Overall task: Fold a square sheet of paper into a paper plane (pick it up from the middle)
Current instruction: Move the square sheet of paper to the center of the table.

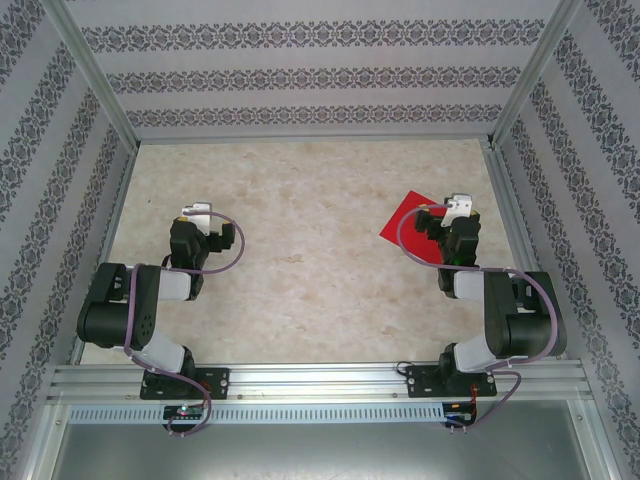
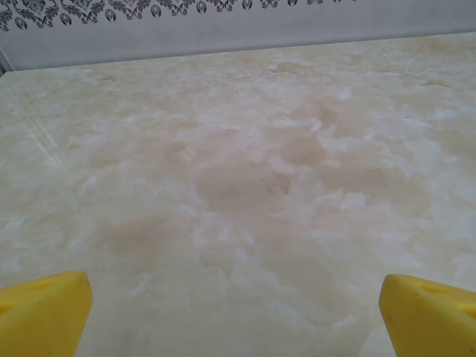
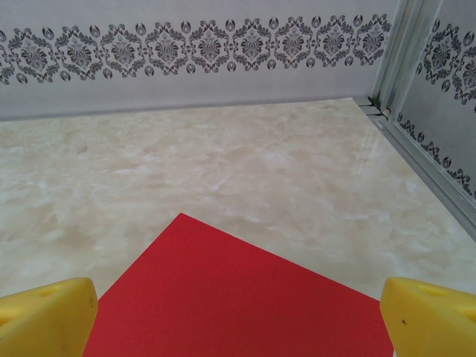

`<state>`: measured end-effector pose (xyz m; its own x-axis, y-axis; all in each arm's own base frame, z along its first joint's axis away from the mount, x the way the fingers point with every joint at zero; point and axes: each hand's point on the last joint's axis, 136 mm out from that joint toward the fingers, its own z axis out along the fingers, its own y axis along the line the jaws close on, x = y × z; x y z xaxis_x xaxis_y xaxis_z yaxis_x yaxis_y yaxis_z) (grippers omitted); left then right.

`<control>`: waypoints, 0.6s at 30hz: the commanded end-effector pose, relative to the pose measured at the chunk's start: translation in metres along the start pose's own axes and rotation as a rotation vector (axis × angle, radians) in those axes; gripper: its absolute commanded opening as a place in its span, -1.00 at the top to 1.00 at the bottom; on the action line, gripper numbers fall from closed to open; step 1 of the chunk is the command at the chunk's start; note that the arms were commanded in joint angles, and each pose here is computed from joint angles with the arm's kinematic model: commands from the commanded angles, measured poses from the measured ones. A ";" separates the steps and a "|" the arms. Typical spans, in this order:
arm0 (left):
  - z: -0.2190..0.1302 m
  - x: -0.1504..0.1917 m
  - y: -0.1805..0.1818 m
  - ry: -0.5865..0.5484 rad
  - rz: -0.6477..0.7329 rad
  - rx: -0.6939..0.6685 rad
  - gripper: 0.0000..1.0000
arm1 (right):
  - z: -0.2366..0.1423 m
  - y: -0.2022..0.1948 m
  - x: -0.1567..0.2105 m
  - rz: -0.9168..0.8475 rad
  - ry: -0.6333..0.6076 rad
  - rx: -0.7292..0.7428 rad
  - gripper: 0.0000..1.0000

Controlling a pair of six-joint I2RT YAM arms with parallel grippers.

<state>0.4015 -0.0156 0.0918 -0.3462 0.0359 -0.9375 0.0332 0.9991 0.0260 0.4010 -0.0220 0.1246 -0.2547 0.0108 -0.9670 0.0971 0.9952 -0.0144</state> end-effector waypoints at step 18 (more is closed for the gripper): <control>-0.012 -0.051 0.020 0.091 -0.087 -0.137 -1.00 | -0.019 -0.010 -0.042 0.057 0.048 0.084 -0.96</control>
<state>0.4120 -0.0039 0.1295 -0.3765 0.0074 -0.9264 -0.0522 0.9982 0.0292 0.3954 -0.0243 0.1477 -0.2882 0.0206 -0.9573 0.1275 0.9917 -0.0170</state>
